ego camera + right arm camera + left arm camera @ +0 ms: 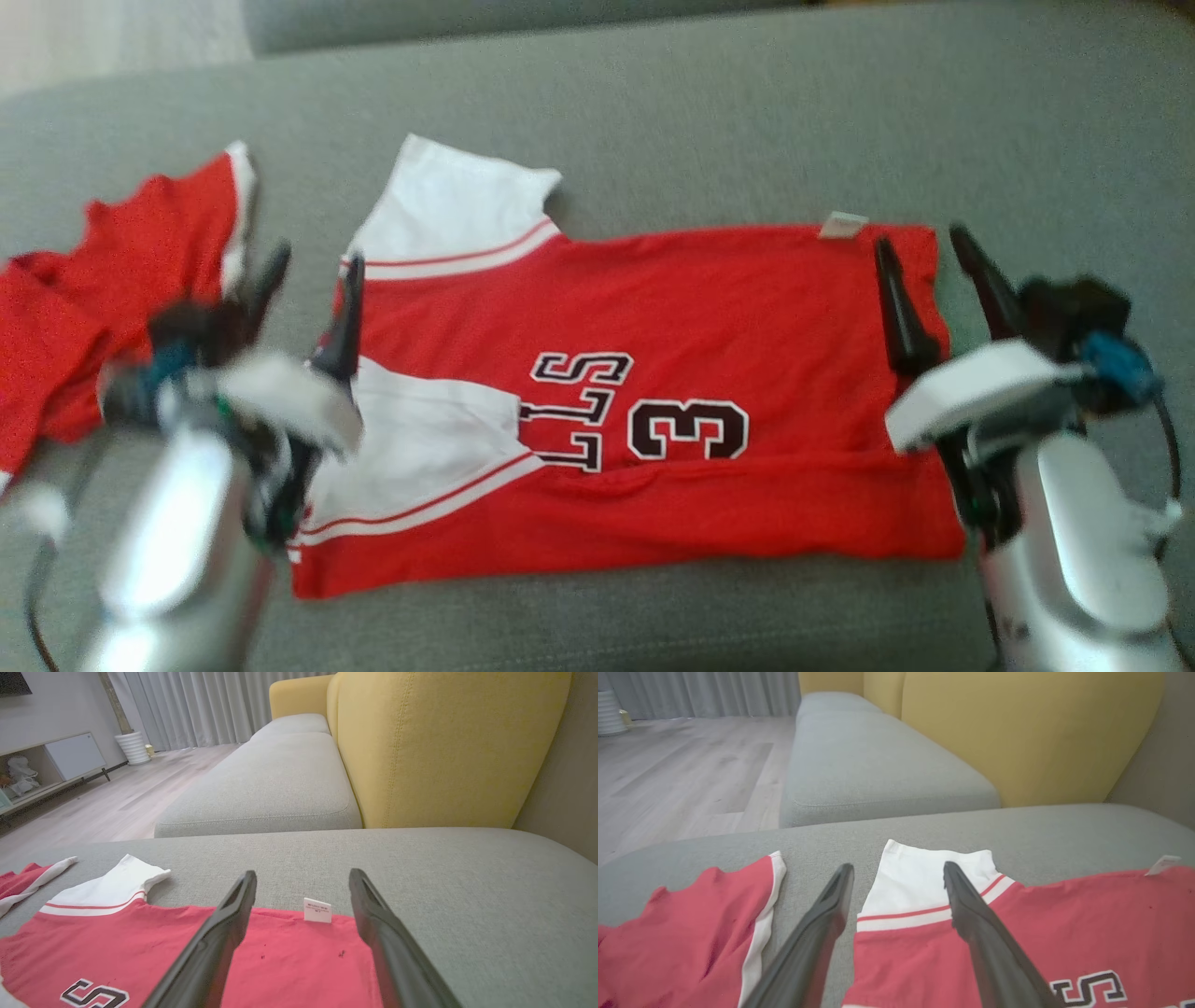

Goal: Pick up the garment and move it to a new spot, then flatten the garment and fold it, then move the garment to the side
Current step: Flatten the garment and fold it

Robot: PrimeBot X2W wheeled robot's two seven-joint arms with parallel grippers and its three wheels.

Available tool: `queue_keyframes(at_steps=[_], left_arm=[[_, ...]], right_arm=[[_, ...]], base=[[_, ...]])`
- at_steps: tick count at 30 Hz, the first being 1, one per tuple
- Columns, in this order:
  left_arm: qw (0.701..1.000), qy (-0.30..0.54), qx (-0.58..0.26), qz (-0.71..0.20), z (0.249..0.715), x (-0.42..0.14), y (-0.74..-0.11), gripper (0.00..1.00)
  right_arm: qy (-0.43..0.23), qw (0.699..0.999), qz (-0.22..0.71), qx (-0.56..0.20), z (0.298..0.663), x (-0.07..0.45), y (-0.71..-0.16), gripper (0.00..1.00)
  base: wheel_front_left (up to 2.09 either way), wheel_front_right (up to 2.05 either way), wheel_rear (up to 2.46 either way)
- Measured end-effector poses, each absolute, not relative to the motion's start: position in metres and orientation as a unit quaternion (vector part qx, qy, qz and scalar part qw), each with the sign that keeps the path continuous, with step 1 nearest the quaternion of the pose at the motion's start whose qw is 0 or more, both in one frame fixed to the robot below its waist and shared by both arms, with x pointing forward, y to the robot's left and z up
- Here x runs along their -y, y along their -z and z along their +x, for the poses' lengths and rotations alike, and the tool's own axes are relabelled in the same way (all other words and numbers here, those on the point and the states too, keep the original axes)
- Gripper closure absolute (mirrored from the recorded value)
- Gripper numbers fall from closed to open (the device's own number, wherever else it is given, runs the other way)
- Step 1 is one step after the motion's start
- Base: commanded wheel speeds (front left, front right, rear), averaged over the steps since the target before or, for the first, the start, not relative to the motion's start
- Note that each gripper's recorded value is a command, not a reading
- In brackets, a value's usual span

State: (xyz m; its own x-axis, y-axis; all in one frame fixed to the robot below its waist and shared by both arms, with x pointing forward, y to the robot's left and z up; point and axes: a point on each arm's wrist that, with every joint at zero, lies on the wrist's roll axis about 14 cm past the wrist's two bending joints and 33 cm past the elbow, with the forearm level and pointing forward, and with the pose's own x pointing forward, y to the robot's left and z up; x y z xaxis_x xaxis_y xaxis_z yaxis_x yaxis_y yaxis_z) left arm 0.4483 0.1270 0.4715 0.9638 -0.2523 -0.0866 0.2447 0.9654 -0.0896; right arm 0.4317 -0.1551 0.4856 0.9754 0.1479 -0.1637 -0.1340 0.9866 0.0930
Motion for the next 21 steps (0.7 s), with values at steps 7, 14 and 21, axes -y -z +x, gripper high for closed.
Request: queue_keyframes(at_steps=[7,14,21], left_arm=[[0.967,0.205,-0.138,0.065,0.533,-0.116,-0.453,0.0],[0.934,0.253,-0.223,0.121,0.577,-0.103,-0.421,0.0],[0.904,0.282,-0.279,0.157,0.584,-0.096,-0.379,0.0]], right_arm=[[-0.088,0.991,0.008,-0.098,0.472,0.149,-0.475,0.0],[-0.095,0.99,-0.009,-0.1,0.501,0.153,-0.472,0.0],[-0.084,0.99,-0.013,-0.11,0.501,0.166,-0.46,0.0]], base=[[0.0,0.0,0.0],[0.0,0.0,0.0],[0.0,0.0,0.0]])
